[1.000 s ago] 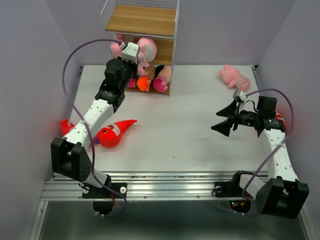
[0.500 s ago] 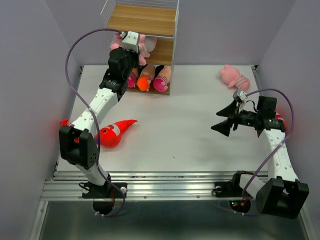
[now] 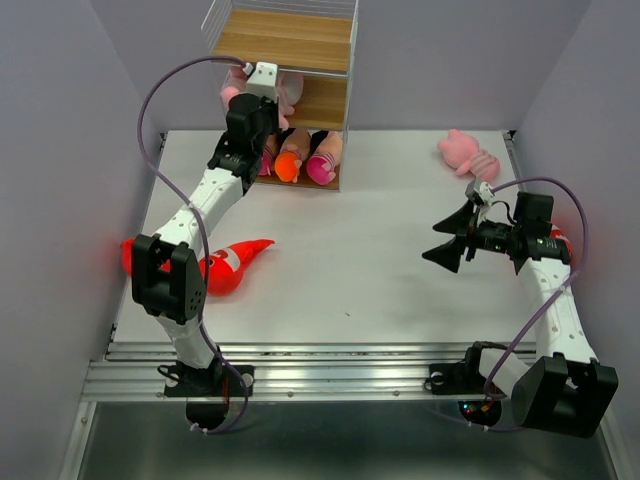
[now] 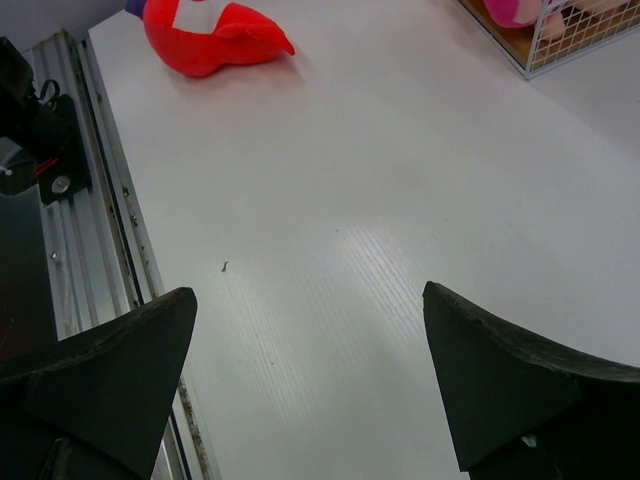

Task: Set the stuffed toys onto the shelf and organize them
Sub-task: Place the stuffed toy onto shelf

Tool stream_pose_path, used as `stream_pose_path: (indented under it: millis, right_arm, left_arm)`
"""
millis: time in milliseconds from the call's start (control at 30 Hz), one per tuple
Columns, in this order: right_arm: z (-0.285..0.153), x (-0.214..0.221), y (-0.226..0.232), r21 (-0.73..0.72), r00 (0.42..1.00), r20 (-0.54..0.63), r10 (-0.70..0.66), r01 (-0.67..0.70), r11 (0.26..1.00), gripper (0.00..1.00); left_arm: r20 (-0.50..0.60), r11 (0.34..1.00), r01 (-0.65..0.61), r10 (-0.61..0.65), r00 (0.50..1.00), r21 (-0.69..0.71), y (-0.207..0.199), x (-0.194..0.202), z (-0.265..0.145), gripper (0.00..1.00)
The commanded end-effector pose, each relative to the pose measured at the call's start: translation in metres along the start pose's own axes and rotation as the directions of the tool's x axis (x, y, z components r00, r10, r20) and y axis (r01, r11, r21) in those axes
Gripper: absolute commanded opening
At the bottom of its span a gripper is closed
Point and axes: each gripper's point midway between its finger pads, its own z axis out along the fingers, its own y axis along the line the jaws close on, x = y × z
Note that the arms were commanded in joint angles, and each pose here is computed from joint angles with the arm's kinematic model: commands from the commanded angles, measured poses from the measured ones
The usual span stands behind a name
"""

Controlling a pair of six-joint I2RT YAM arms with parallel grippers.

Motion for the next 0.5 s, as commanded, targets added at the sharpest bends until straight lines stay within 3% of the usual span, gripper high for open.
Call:
stream_pose_path:
  millis: [0, 467]
  right_arm:
    - [0.002, -0.002, -0.001, -0.001, 1.0, 0.006, -0.028, 0.028, 1.0, 1.0]
    - [0.002, -0.001, -0.004, 0.01, 1.0, -0.002, -0.028, 0.028, 1.0, 1.0]
  left_arm:
    - [0.109, 0.996, 0.028, -0.019, 0.994, -0.081, 0.019, -0.043, -0.001, 0.0]
    - [0.112, 0.988, 0.038, -0.022, 0.993, -0.146, 0.034, -0.048, 0.014, 0.0]
